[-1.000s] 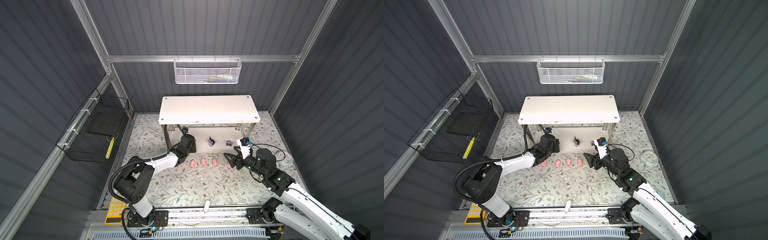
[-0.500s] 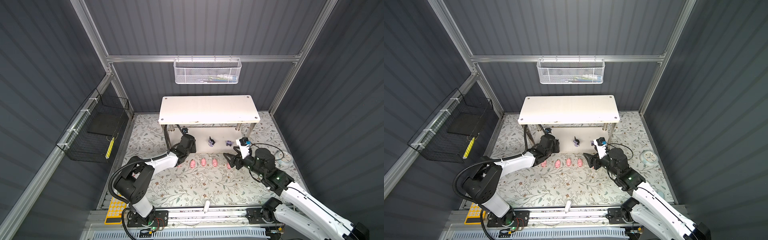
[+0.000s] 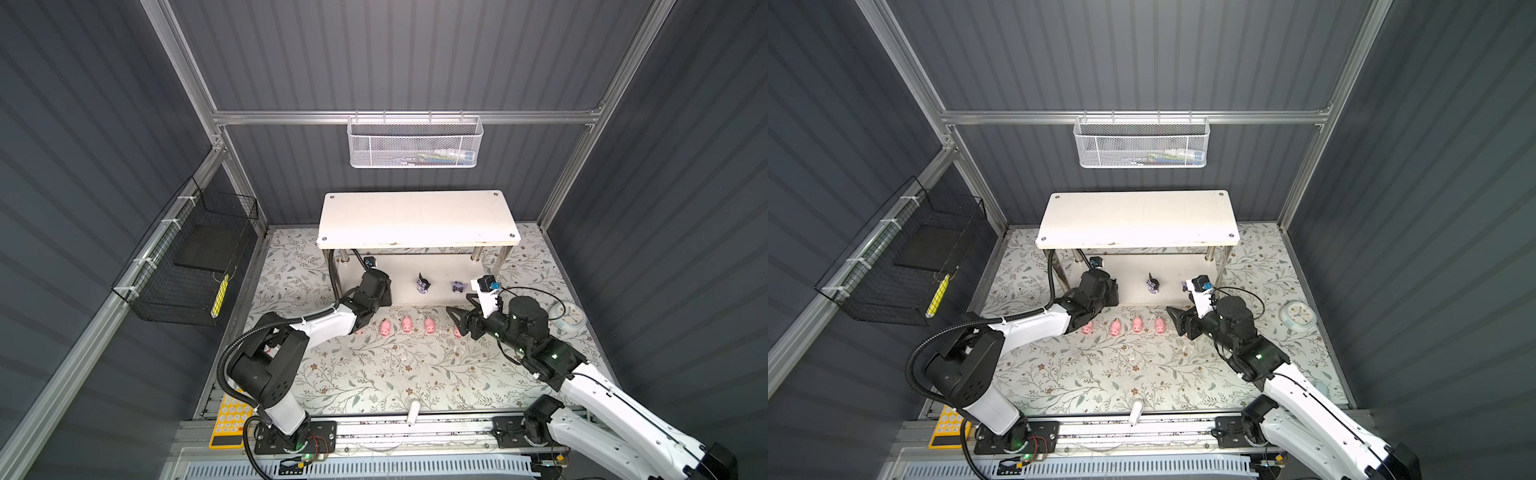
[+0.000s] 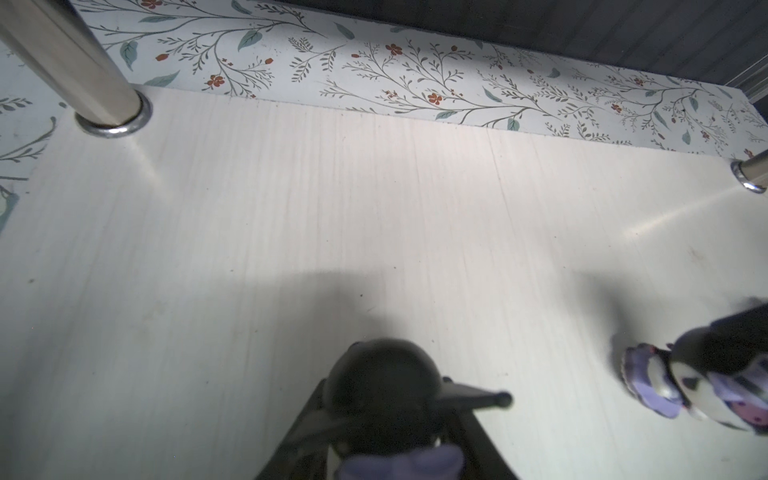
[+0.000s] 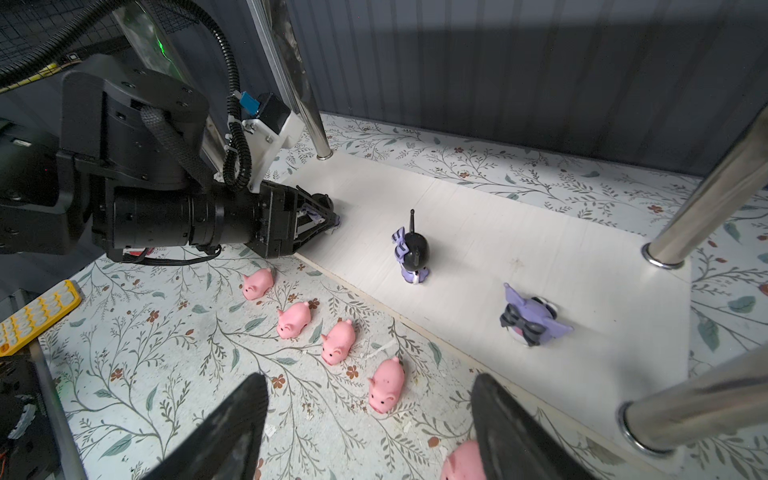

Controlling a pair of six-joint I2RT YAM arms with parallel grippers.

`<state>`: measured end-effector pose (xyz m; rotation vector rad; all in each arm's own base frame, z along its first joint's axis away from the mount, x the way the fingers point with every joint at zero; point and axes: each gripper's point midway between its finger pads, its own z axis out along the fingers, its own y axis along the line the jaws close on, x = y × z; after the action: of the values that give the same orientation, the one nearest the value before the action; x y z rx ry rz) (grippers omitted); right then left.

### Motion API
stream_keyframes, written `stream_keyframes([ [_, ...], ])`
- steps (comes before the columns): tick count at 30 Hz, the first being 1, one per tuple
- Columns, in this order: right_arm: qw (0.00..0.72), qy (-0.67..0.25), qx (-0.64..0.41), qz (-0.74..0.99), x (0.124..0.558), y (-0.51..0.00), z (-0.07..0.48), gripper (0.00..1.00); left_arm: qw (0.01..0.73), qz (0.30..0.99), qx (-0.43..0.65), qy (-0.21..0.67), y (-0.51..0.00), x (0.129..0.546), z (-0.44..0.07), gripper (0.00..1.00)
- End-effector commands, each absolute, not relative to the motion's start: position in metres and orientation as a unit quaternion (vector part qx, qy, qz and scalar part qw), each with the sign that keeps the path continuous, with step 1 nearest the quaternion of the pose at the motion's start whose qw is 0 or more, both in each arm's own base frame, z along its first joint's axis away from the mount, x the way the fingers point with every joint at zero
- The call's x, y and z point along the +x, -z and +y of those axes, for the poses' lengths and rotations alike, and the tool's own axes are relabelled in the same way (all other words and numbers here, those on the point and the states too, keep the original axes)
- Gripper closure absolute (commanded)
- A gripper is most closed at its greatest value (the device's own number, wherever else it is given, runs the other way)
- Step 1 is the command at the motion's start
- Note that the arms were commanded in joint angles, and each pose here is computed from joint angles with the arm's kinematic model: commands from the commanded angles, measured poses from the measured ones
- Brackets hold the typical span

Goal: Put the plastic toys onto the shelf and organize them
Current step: 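Lower the witch toy onto the lower shelf and open the left gripper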

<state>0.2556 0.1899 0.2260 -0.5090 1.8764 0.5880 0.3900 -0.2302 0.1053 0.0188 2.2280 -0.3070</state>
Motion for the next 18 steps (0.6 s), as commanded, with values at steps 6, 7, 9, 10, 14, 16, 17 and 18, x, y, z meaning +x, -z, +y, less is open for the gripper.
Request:
stream_keyframes([
  [6,0.531,-0.246,-0.211,0.783,0.256,-0.225,0.189,0.21,0.442,0.889,-0.016,0.119,-0.113,0.392,-0.219,0.51],
  [7,0.531,-0.246,-0.211,0.783,0.256,-0.225,0.189,0.21,0.443,0.889,-0.016,0.119,-0.113,0.392,-0.219,0.50],
  [9,0.531,-0.246,-0.211,0.783,0.256,-0.225,0.189,0.21,0.445,0.887,-0.017,0.119,-0.115,0.392,-0.219,0.49],
  [10,0.530,-0.246,-0.211,0.783,0.256,-0.225,0.189,0.21,0.446,0.887,-0.017,0.119,-0.116,0.391,-0.218,0.47],
  [14,0.530,-0.247,-0.211,0.783,0.256,-0.225,0.189,0.21,0.452,0.883,-0.019,0.122,-0.122,0.391,-0.217,0.43],
  [16,0.531,-0.248,-0.211,0.783,0.256,-0.225,0.190,0.21,0.454,0.882,-0.019,0.124,-0.126,0.390,-0.217,0.39],
  [17,0.531,-0.248,-0.211,0.782,0.256,-0.225,0.190,0.21,0.456,0.881,-0.020,0.126,-0.129,0.390,-0.217,0.38],
  [18,0.530,-0.248,-0.211,0.783,0.256,-0.224,0.190,0.21,0.457,0.880,-0.020,0.127,-0.131,0.389,-0.217,0.37],
])
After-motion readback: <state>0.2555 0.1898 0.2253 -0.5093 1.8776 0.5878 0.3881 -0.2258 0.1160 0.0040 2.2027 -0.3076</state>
